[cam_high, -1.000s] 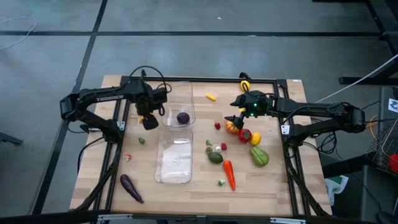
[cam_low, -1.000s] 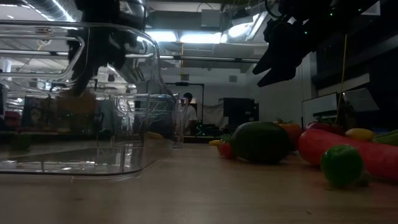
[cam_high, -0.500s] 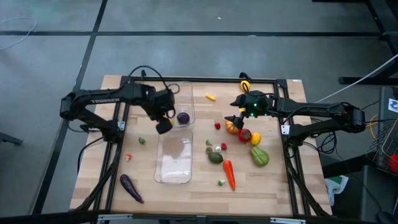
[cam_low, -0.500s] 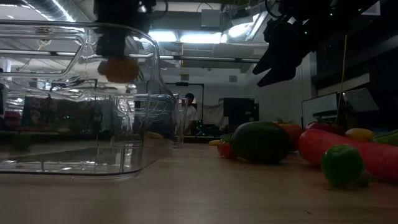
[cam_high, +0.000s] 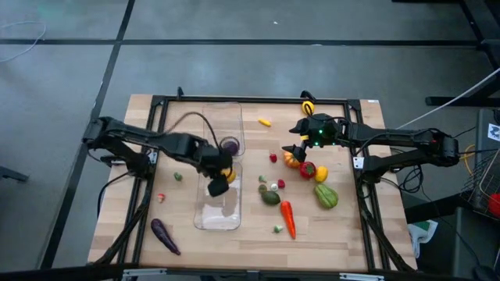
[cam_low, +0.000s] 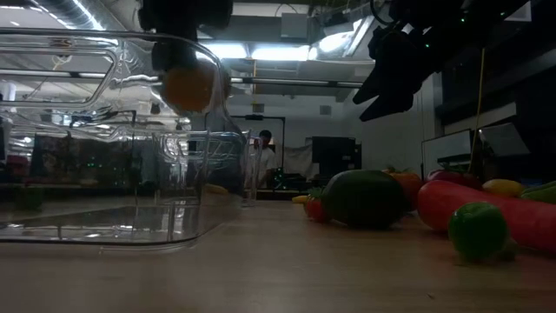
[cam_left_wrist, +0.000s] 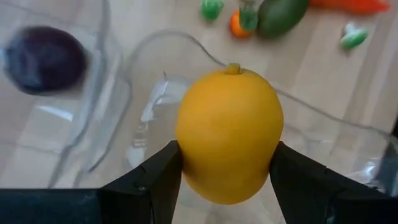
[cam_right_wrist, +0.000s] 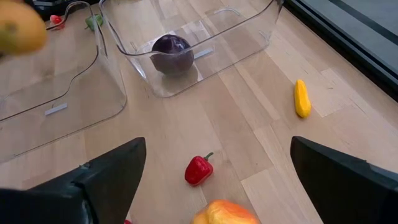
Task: Sort produce into baskets
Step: Put the middle left yellow lemon into the bottom transparent bin
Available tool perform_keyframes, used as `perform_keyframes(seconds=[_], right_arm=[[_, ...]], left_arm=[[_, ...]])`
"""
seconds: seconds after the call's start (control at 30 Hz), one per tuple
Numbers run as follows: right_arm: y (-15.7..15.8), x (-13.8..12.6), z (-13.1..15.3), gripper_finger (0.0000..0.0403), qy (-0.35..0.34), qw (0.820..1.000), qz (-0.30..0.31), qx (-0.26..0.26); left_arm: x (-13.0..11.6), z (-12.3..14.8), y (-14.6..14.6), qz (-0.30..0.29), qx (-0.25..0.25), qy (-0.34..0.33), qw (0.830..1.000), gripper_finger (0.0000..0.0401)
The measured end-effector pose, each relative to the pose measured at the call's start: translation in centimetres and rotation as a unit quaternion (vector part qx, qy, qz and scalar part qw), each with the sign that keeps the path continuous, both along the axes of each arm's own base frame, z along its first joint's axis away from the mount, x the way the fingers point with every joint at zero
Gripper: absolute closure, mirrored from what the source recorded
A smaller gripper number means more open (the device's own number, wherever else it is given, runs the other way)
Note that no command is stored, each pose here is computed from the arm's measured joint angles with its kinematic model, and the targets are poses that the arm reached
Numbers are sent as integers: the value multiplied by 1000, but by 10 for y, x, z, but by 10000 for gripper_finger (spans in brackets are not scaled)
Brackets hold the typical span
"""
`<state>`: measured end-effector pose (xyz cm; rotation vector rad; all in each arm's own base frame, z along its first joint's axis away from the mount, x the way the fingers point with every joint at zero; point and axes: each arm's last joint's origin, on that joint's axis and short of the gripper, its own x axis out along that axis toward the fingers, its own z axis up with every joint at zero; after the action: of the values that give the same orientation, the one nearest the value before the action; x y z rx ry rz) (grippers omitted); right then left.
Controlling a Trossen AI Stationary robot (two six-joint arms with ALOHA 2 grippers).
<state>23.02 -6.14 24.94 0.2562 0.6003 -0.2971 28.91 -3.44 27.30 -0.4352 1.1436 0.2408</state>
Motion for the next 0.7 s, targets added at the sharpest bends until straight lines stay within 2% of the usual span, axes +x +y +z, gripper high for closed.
perform_keyframes(seconds=[0.13, 0.37, 0.7], right_arm=[[0, 0, 0, 8, 0, 1000, 0, 0], [0, 0, 0, 8, 0, 1000, 0, 0], [0, 0, 0, 8, 0, 1000, 0, 0]], left_arm=[[10, -20, -7, -10, 13, 35, 999, 189], [24, -48, -3, -1, 22, 82, 996, 189], [30, -62, 6, 16, 25, 107, 994, 189]])
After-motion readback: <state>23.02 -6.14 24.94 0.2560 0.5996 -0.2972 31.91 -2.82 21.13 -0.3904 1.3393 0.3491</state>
